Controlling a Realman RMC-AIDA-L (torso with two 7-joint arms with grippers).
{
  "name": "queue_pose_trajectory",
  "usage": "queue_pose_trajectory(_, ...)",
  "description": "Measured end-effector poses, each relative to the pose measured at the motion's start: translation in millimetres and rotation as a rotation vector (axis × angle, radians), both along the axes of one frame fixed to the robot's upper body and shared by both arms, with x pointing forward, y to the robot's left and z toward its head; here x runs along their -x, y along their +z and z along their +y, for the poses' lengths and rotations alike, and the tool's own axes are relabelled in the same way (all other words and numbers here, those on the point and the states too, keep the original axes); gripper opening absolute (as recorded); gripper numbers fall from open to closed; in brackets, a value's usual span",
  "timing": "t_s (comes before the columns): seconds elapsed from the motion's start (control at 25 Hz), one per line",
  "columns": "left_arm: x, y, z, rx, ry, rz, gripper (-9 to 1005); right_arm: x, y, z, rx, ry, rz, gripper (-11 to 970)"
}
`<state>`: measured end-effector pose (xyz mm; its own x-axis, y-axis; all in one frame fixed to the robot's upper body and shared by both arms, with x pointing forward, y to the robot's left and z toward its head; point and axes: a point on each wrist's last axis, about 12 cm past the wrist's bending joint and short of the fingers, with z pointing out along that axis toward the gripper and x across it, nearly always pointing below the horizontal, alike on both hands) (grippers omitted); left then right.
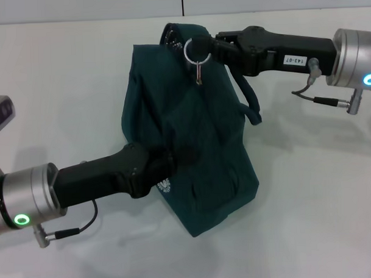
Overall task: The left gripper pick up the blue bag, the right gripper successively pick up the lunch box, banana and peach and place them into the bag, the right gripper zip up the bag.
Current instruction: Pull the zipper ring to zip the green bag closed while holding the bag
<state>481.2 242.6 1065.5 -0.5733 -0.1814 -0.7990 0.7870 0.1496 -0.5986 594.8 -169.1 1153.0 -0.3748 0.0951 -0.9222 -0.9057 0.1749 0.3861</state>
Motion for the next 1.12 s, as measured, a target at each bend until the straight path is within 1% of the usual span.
queue_pose_trajectory(0.4, 10.9, -0.7, 3, 0.024, -0.020, -0.021, 54, -9.2, -3.6, 1, 0.034, -0.070, 0.020, 8)
queue_pose_trajectory(0.68, 21.2, -1.5, 9, 0.046, -0.024, -0.036, 54, -13.2, -10.1, -1, 0.059, -0.122, 0.031, 7)
queue_pose_trajectory(0.88, 27.9, -4.9, 14, 0.047, -0.006, -0.022, 54, -13.4, -12.2, -6, 0.058, -0.149, 0.027, 7)
queue_pose_trajectory(1.12, 31.7, -7.3, 16, 0.036, -0.006, -0.024, 55, -13.0, -9.7, -11, 0.039, -0.160, 0.007, 8)
